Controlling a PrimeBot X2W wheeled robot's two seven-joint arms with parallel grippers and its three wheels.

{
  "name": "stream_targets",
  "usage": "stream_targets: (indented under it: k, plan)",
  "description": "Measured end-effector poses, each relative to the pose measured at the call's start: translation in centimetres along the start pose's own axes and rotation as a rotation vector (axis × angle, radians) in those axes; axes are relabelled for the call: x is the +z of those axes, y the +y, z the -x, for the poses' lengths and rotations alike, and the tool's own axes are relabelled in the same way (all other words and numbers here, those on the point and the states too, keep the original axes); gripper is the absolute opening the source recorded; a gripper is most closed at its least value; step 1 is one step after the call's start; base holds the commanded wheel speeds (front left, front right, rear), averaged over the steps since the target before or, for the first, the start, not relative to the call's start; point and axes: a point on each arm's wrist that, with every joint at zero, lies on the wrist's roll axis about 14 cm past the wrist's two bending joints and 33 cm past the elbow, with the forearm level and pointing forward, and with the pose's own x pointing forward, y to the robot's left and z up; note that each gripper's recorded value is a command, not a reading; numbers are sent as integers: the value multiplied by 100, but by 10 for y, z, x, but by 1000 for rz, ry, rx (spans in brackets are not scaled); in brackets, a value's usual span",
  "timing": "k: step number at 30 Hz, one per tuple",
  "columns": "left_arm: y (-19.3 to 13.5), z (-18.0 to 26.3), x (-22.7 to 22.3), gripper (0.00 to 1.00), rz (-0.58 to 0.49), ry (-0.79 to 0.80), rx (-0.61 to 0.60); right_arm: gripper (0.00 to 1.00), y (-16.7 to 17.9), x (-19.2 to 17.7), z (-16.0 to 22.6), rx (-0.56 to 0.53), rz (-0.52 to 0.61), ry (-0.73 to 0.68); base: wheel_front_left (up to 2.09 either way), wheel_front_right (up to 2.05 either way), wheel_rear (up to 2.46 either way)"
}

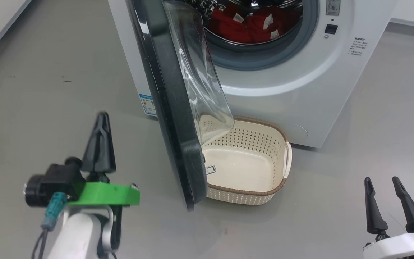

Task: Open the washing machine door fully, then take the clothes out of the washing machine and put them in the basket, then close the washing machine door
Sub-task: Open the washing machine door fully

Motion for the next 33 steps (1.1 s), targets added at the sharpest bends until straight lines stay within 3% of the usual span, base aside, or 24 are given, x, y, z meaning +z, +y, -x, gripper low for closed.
stream_targets:
  k: [8, 15, 24, 33]
  plan:
    - [-47, -17, 96, 0, 27, -305, -146, 100, -1, 1, 2, -6, 3, -5, 0, 0, 0]
    - [-102, -4, 129, 0, 87, -406, -321, 100, -3, 1, 5, -14, -5, -6, 0, 0, 0]
    - [-186, 38, 84, 0, 183, -239, -598, 100, -6, -1, 9, -24, 1, -3, 0, 0, 0]
    - [-199, 69, -5, 0, 155, 101, -634, 100, -11, -5, 11, -37, 1, 8, 0, 0, 0]
